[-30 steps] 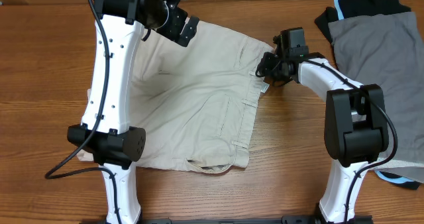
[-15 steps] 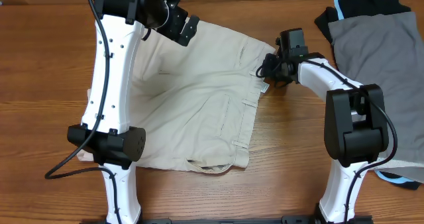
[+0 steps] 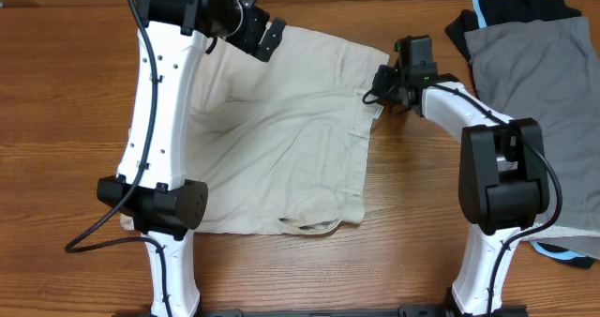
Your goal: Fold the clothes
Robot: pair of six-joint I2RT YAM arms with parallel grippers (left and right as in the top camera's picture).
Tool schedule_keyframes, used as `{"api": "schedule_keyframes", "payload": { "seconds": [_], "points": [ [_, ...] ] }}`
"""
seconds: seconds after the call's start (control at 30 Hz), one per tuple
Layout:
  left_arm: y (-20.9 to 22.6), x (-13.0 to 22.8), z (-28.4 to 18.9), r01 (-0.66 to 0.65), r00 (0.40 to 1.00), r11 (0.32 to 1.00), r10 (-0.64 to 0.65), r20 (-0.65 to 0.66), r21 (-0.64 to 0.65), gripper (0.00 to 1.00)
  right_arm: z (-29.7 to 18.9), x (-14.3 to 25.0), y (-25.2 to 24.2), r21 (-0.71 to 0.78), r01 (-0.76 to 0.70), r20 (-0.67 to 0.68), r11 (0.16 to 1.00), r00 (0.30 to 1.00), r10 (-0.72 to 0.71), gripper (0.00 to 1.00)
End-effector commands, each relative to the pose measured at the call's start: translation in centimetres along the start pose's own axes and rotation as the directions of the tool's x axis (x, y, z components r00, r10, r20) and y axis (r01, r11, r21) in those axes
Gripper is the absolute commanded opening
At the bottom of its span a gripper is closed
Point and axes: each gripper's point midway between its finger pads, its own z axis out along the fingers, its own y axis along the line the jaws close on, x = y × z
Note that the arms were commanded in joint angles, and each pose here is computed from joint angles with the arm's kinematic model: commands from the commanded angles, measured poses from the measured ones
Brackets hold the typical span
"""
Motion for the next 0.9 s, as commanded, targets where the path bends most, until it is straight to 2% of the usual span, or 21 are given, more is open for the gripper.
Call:
{"api": "schedule_keyframes", "payload": {
  "seconds": [0.0, 0.1, 0.23, 0.27, 0.3, 0.33, 0.37, 0.4, 0.43, 0.5, 0.7, 0.87],
  "points": [
    [-0.5, -0.6, 0.4, -0.038, 0.999, 0.999, 0.038, 0.013, -0.001, 1.0, -1.3, -5.6, -0.7, 0.003, -0.02, 0.128, 1.0, 0.992, 0.019, 0.04],
    [-0.5, -1.2, 0.4, -0.044, 0.998, 0.999, 0.045, 0.038, -0.008, 1.0, -3.1, -9.6, -1.1, -0.016, -0.039, 0.2, 0.999, 0.979, 0.041, 0.04],
    [-0.4, -1.7, 0.3, -0.048, 0.997, 0.999, 0.049, 0.059, -0.013, 1.0, -5.0, -12.2, -1.9, -0.024, -0.044, 0.215, 0.999, 0.975, 0.048, 0.04],
    [-0.4, -1.8, 0.3, -0.049, 0.997, 0.999, 0.05, 0.062, -0.015, 1.0, -5.5, -12.5, -2.0, -0.032, -0.044, 0.201, 0.999, 0.978, 0.05, 0.11],
    [-0.3, -1.9, 0.3, -0.049, 0.997, 0.999, 0.05, 0.064, -0.016, 1.0, -5.9, -12.7, -2.1, -0.034, -0.051, 0.187, 0.998, 0.981, 0.056, 0.35],
    [-0.3, -1.9, 0.3, -0.05, 0.996, 0.999, 0.051, 0.067, -0.018, 1.0, -6.5, -12.8, -2.2, -0.034, -0.06, 0.168, 0.998, 0.984, 0.065, 0.66],
    [-0.3, -2.0, 0.2, -0.051, 0.996, 0.998, 0.052, 0.07, -0.021, 1.0, -7.1, -12.9, -2.3, -0.034, -0.068, 0.149, 0.997, 0.986, 0.073, 0.82],
    [-0.2, -2.1, 0.0, -0.051, 0.996, 0.998, 0.053, 0.075, -0.028, 1.0, -7.8, -13.1, -2.3, -0.034, -0.075, 0.136, 0.997, 0.988, 0.079, 0.92],
    [0.1, -2.2, -0.3, -0.049, 0.996, 0.998, 0.052, 0.079, -0.045, 1.0, -8.7, -13.2, -2.3, -0.03, -0.082, 0.121, 0.996, 0.989, 0.085, 0.96],
    [0.7, -2.4, -1.2, -0.04, 0.995, 0.995, 0.048, 0.089, -0.086, 1.0, -10.7, -13.6, -1.9, -0.023, -0.074, 0.106, 0.997, 0.991, 0.076, 1.0],
    [2.6, -2.9, -7.1, 0.095, 0.983, 0.964, -0.052, 0.174, -0.247, 1.0, -20.7, -14.1, 1.0, -0.029, -0.037, 0.107, 0.999, 0.993, 0.04, 1.0],
    [1.7, -1.8, -12.5, 0.198, 0.96, 0.949, -0.138, 0.242, -0.245, 1.0, -29.9, -11.6, 3.2, -0.053, -0.067, 0.114, 0.996, 0.991, 0.073, 1.0]
  ]
}}
